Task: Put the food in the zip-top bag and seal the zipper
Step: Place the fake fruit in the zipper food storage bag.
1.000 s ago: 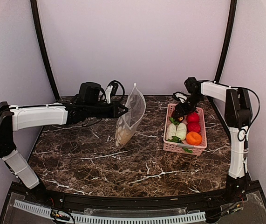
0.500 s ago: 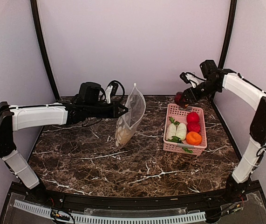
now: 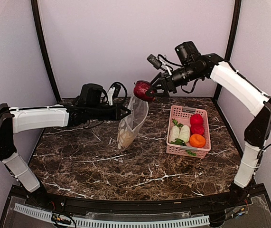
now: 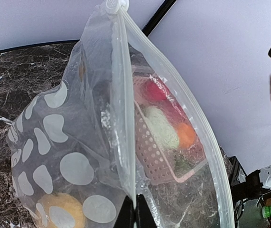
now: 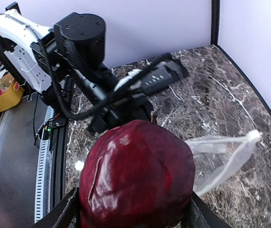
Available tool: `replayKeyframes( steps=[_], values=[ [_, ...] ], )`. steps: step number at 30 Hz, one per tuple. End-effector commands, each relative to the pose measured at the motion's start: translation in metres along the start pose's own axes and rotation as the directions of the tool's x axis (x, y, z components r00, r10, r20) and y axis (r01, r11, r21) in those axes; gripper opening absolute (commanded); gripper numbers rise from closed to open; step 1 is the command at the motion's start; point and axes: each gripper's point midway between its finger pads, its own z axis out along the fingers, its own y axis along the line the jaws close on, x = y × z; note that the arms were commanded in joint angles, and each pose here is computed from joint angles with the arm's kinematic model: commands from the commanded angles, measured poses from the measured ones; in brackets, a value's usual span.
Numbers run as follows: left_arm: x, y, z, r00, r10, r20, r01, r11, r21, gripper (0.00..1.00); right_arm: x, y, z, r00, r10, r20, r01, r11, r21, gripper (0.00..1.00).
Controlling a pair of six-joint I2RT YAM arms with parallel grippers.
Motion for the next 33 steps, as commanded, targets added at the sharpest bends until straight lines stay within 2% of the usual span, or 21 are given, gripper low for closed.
replayKeyframes(
  steps=[1, 9, 16, 23, 29, 33],
  values=[
    [-0.015, -0.016, -0.009, 0.999, 0.034, 0.036, -0.036, 0.999, 0.040, 0.01, -0.003, 0.016, 0.025, 0.999, 0.032, -0.017, -0.034, 0.994, -0.100, 0.54],
    [-0.034, -0.032, -0.029, 0.989, 0.075, 0.130, -0.087, 0.993, 0.084, 0.01, 0.022, -0.004, 0.051, 0.993, 0.067, -0.102, -0.070, 0.997, -0.027, 0.53],
    [-0.042, -0.041, -0.038, 0.980, 0.084, 0.179, -0.105, 0.988, 0.110, 0.01, 0.040, -0.034, 0.055, 0.983, 0.098, -0.157, -0.079, 0.989, 0.123, 0.53],
    [-0.035, -0.041, -0.032, 0.987, 0.057, 0.153, -0.079, 0.987, 0.139, 0.01, 0.040, -0.057, 0.062, 0.977, 0.101, -0.189, -0.051, 0.966, 0.253, 0.56],
    [-0.030, -0.041, -0.026, 0.991, 0.036, 0.130, -0.056, 0.986, 0.154, 0.01, 0.029, -0.055, 0.077, 0.978, 0.063, -0.197, -0.008, 0.963, 0.269, 0.61],
    [-0.031, -0.042, -0.027, 0.991, 0.033, 0.133, -0.054, 0.986, 0.157, 0.01, 0.019, -0.065, 0.078, 0.978, 0.041, -0.203, 0.035, 0.933, 0.359, 0.78]
  ],
)
